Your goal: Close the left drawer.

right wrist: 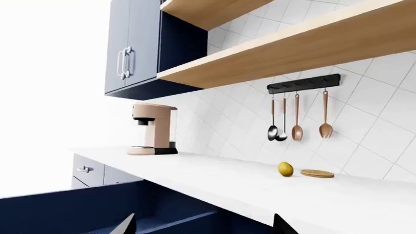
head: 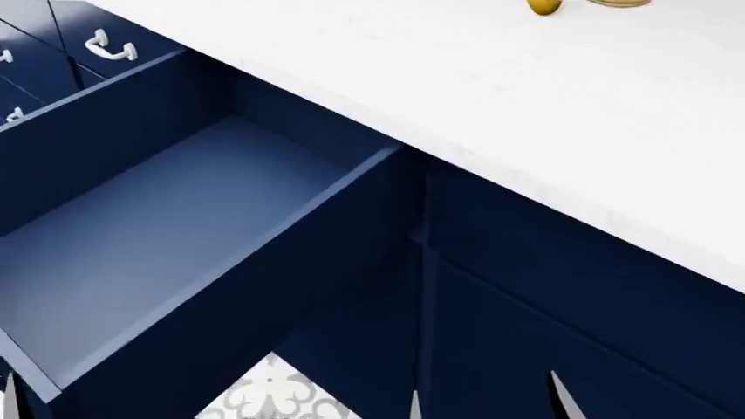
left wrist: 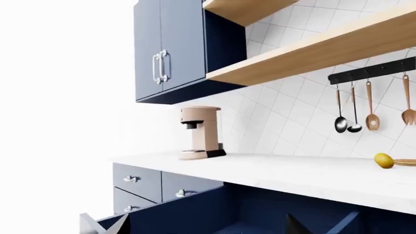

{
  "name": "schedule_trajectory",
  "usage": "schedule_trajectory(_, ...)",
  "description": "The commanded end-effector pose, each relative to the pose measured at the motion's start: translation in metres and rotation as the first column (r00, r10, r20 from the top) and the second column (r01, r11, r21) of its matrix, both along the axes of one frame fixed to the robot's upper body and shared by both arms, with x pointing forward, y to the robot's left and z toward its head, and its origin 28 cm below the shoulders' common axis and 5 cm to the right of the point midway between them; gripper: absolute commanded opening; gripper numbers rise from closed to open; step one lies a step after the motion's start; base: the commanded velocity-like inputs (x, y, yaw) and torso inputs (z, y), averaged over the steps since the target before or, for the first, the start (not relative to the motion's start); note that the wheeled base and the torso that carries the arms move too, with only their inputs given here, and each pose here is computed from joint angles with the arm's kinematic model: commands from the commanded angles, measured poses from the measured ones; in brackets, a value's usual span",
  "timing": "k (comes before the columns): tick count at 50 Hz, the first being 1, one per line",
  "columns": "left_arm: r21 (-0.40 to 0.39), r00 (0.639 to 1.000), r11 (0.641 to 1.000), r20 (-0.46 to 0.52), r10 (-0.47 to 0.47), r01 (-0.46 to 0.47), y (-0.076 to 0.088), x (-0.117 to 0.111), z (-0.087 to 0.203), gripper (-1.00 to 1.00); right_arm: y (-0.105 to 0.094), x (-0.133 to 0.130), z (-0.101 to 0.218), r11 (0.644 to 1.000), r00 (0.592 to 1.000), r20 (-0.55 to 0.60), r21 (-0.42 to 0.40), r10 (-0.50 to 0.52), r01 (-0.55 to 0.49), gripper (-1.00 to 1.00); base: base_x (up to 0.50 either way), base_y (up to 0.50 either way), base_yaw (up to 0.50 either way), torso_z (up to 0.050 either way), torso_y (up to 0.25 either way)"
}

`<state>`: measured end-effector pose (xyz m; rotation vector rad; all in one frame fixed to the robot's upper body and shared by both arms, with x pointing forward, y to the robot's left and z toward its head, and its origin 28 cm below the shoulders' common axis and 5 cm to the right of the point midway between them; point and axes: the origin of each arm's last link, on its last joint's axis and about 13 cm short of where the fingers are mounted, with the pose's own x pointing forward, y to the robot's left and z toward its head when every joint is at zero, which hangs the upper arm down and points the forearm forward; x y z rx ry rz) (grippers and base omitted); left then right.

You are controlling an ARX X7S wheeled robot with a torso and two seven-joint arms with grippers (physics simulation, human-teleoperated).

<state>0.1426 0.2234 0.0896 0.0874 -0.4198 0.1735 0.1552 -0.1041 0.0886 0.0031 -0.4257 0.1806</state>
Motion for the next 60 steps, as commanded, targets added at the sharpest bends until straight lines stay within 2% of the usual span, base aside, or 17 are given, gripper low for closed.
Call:
schedule_trajectory(1, -0.002, 1.0, 1.0, 0.0, -0.001, 0.001, -0.0006, -0.0009, -0.0003, 1.0, -0.001, -0.0017, -0.0007, 1.0, 1.0, -0.003, -0.001, 0.001, -0.001, 1.0, 0.0, 0.0, 0.5, 0.0, 0.0)
schedule_trajectory(28, -0.004, 1.0, 1.0, -0.002, -0.003, 0.003, 0.0, -0.0004, -0.0013, 1.0, 0.0003, -0.0004, -0.0013, 1.0, 1.0, -0.009, -0.001, -0.001, 0.001, 1.0, 0.0, 0.0, 0.5, 0.0, 0.0)
schedule_trajectory(60, -0.009, 1.0, 1.0, 0.005, 0.003, -0.003, 0.0021, -0.0013, 0.0005, 1.0, 0.0087, 0.0009, -0.0011, 0.995, 0.999, -0.009, -0.09, 0.044, -0.045, 1.0, -0.04, 0.04, 0.0, 0.0, 0.0)
